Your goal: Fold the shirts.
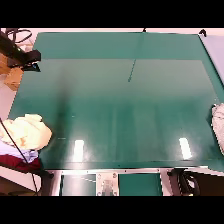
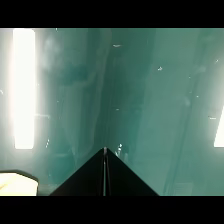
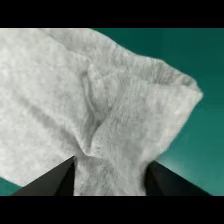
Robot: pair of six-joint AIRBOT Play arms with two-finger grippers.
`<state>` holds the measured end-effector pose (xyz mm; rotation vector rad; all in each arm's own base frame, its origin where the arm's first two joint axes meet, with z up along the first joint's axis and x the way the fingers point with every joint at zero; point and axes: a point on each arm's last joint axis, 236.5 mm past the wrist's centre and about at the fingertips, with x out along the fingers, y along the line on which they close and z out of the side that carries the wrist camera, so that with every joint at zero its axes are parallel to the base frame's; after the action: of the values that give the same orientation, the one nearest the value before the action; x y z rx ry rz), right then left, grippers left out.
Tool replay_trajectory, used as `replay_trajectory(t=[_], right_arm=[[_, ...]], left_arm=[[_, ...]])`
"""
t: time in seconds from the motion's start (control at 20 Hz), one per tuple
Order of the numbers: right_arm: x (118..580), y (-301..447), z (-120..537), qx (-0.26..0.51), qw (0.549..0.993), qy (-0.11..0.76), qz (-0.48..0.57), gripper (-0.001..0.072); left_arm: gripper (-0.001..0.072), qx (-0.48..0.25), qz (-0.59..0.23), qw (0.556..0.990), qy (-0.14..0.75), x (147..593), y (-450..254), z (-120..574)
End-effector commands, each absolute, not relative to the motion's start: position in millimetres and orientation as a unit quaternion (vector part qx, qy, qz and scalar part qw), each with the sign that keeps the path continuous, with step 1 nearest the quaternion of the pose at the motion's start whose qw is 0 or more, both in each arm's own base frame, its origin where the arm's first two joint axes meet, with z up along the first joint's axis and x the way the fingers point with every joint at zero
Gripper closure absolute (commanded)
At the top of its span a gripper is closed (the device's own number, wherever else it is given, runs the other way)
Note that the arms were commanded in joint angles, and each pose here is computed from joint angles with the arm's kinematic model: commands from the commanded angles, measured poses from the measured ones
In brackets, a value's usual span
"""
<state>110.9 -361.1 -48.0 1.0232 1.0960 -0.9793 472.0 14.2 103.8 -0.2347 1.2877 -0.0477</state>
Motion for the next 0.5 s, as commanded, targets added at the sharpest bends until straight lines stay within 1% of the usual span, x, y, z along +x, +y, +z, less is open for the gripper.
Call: replay_trajectory(t=[0.0,0.05,0.1,0.15,0.3,0.45], right_arm=[[120.1,-364.5,3.8,0.449,0.630,0.475,-0.420,0.0387],[130.0,-366.3,21.9,0.443,0.642,0.460,-0.424,0.0424],[148.9,-362.6,37.2,0.438,0.664,0.443,-0.413,0.0642],[175.7,-355.4,53.5,0.432,0.694,0.422,-0.392,0.0694],[259.7,-306.8,94.3,0.403,0.767,0.395,-0.305,0.0698],[323.8,-217.4,110.8,0.341,0.811,0.433,-0.195,0.0699]], left_arm=[[0.0684,-0.111,-0.020,0.804,0.584,479.9,15.5,106.2],[0.0684,-0.111,-0.021,0.808,0.578,483.5,15.4,107.5],[0.0684,-0.108,-0.026,0.812,0.574,485.6,14.4,108.6],[0.0684,-0.108,-0.029,0.813,0.571,486.7,13.2,109.2],[0.0685,-0.109,-0.032,0.805,0.582,481.1,11.3,107.6],[0.0685,-0.129,-0.060,0.783,0.605,464.3,-8.7,101.3]])
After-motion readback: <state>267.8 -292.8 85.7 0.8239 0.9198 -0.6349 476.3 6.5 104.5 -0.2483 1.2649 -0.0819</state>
